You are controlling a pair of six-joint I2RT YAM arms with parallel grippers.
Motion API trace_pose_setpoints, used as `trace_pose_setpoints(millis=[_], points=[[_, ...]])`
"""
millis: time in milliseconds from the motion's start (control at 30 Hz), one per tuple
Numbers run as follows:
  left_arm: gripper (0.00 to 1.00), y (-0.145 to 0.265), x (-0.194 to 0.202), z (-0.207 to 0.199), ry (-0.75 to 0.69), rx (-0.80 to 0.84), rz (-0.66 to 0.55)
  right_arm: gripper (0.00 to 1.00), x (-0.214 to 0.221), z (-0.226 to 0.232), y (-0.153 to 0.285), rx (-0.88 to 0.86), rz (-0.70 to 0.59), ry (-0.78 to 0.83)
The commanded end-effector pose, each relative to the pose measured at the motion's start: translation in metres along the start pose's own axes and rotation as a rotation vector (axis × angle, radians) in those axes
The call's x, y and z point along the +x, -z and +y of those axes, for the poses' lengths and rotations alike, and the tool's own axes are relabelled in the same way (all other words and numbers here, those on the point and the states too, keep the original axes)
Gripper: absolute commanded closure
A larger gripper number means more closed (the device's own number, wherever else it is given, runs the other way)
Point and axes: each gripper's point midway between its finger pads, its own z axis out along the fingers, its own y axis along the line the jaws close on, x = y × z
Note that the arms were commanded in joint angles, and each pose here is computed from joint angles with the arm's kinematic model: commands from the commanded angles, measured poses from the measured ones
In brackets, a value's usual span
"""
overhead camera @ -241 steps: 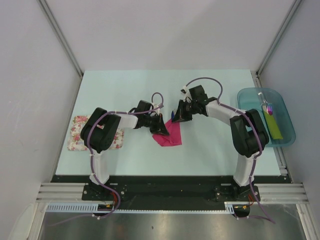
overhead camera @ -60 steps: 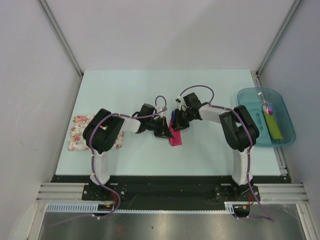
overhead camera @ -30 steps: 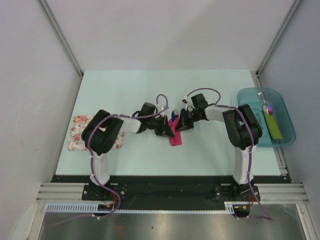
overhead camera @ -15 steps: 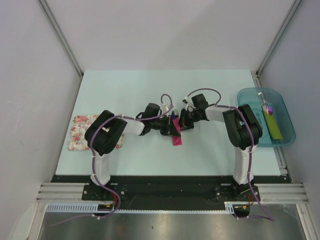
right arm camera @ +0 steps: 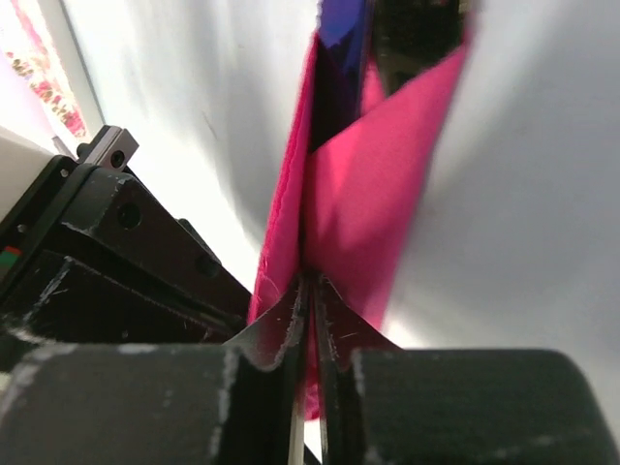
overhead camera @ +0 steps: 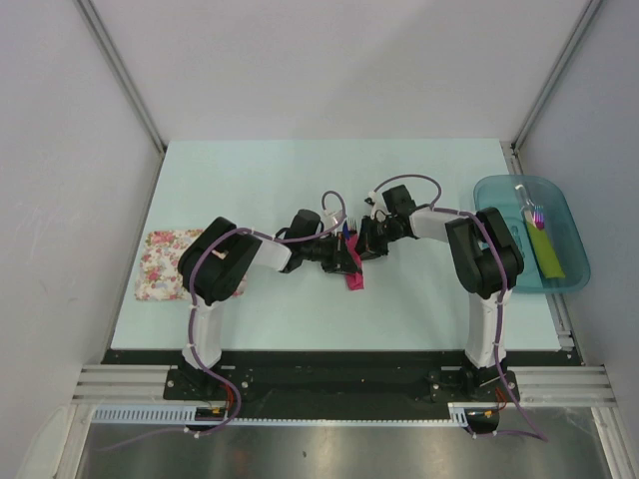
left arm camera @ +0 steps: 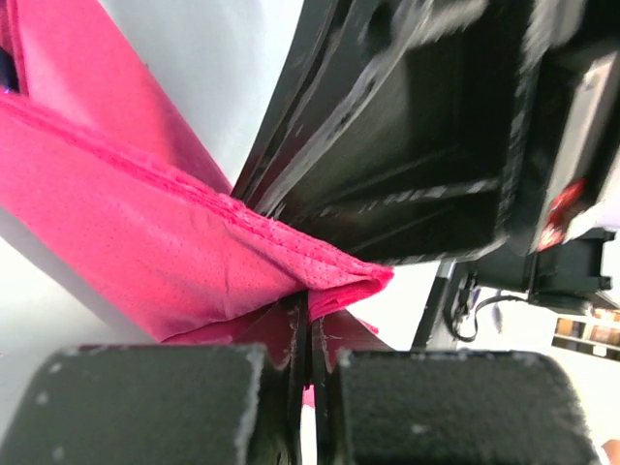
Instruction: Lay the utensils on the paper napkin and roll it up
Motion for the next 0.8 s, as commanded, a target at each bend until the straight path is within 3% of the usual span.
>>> trace_pose_setpoints(millis=[0, 167, 300, 467, 767], points=[[0.99, -0.003, 0.024, 0.020, -0.010, -0.061, 0.066, 0.88, -0.023, 0.011, 0.028, 0.025, -0.041, 0.050], [0.99, -0.005, 0.027, 0.025, -0.010, -0.074, 0.077, 0.81, -0.039, 0.020, 0.053, 0.013, -0.076, 0.052], [0.98, -0.008, 0.031, 0.027, -0.021, -0.087, 0.099, 0.61, -0.047, 0.019, 0.062, -0.006, -0.089, 0.035], [0.96, -0.011, 0.035, 0.024, -0.057, -0.088, 0.127, 0.46, -0.042, 0.017, 0.057, -0.021, -0.065, 0.015], [0.96, -0.011, 0.034, 0.027, -0.090, -0.110, 0.141, 0.46, -0.024, -0.005, 0.030, 0.028, 0.009, 0.027]])
